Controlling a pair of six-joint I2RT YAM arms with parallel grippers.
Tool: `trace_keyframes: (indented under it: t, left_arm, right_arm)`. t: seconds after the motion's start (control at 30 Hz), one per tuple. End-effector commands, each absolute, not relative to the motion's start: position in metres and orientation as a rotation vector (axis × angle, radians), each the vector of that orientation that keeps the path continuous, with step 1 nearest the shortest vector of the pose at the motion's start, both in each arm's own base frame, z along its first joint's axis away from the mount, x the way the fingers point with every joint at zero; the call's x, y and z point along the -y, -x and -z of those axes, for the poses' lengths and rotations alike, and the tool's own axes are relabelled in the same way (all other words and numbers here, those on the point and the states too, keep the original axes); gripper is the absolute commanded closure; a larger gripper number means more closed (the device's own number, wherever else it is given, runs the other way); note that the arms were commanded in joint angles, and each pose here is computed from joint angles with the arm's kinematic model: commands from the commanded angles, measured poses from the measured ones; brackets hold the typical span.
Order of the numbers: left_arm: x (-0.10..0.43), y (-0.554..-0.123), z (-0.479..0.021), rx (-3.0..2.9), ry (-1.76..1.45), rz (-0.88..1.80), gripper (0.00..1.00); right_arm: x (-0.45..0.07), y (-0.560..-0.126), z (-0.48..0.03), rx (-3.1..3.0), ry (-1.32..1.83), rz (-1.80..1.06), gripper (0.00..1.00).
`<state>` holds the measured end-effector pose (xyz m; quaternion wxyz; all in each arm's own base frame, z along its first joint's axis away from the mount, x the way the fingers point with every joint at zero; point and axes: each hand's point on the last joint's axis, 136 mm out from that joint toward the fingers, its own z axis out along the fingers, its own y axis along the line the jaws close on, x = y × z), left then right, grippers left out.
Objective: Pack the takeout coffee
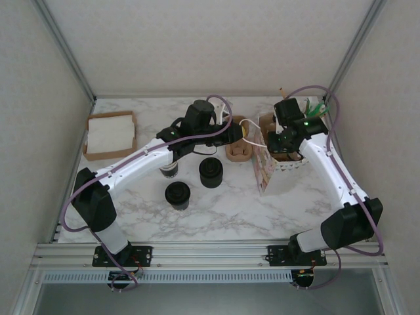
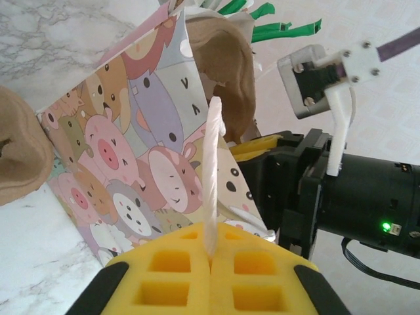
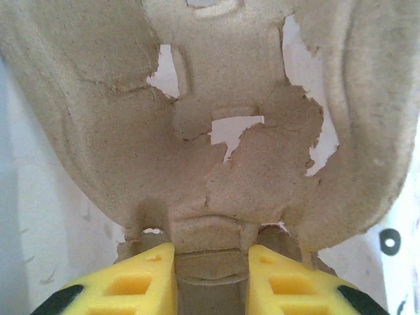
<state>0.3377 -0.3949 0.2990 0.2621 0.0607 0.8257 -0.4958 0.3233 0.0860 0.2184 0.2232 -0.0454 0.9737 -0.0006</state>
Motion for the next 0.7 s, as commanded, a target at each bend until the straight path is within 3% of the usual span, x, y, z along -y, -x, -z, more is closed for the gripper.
trace_keyframes:
  t: [0.0,0.2,0.67]
  left_arm:
    - [0.392,-0.342,-0.300,-2.220,-0.141,1.344,1.00]
    - [0.392,-0.342,-0.299,-2.221,-0.143,1.344,1.00]
    - [0.392,-0.342,-0.294,-2.232,-0.137,1.341,1.00]
  right_arm:
    - [-0.079,-0.312,-0.196,-2.792,0.108,0.071,0.74]
    - [-0.084,-0.311,-0.187,-2.827,0.133,0.065,0.74]
    - [-0.086,-0.312,-0.236,-2.691,0.172,0.140,0.73]
